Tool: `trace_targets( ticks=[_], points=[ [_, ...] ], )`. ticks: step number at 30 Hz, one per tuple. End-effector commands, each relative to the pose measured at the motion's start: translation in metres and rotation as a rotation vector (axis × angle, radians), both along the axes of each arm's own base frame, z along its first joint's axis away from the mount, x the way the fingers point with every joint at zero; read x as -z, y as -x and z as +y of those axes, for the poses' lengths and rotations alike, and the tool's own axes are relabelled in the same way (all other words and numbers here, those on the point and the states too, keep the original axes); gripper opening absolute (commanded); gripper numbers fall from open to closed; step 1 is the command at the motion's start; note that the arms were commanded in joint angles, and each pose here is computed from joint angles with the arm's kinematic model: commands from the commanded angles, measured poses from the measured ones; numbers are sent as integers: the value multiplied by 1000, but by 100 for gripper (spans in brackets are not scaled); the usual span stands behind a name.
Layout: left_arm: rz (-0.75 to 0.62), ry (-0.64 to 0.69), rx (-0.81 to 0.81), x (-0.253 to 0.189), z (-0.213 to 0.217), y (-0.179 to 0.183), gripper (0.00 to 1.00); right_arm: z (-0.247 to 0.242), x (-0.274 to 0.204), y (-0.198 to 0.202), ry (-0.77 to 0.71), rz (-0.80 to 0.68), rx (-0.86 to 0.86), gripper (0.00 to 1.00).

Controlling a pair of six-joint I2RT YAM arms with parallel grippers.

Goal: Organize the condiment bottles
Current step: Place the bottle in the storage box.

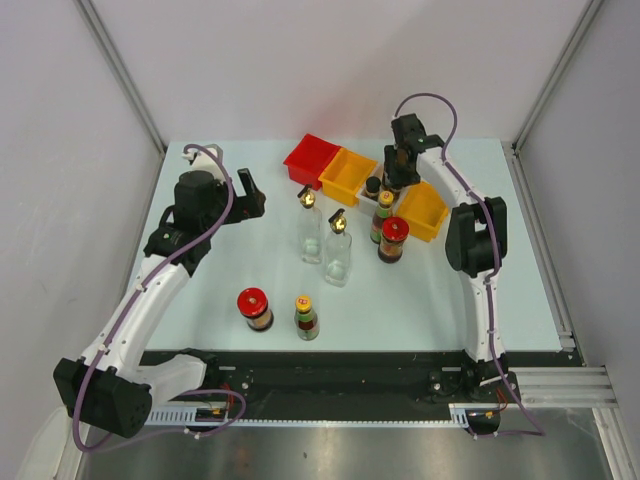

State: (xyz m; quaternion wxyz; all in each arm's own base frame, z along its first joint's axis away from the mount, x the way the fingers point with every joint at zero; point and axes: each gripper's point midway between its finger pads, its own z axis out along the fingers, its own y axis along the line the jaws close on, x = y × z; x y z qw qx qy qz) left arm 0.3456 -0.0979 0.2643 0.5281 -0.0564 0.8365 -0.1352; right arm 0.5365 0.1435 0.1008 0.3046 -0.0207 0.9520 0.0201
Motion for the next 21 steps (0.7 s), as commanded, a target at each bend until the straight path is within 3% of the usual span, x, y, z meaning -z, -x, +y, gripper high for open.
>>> trace_targets(
  ticks=[1, 12, 21],
  points=[
    [-38, -9, -12, -13, 6, -4, 100, -3, -17, -12, 17, -49, 2, 33],
    [-40, -11, -16, -14, 7, -3, 100, 0, -2, -14, -14, 5, 1, 33],
    [-39, -6, -15, -14, 7, -4, 100, -5, -3, -13, -3, 19, 16, 54]
  ],
)
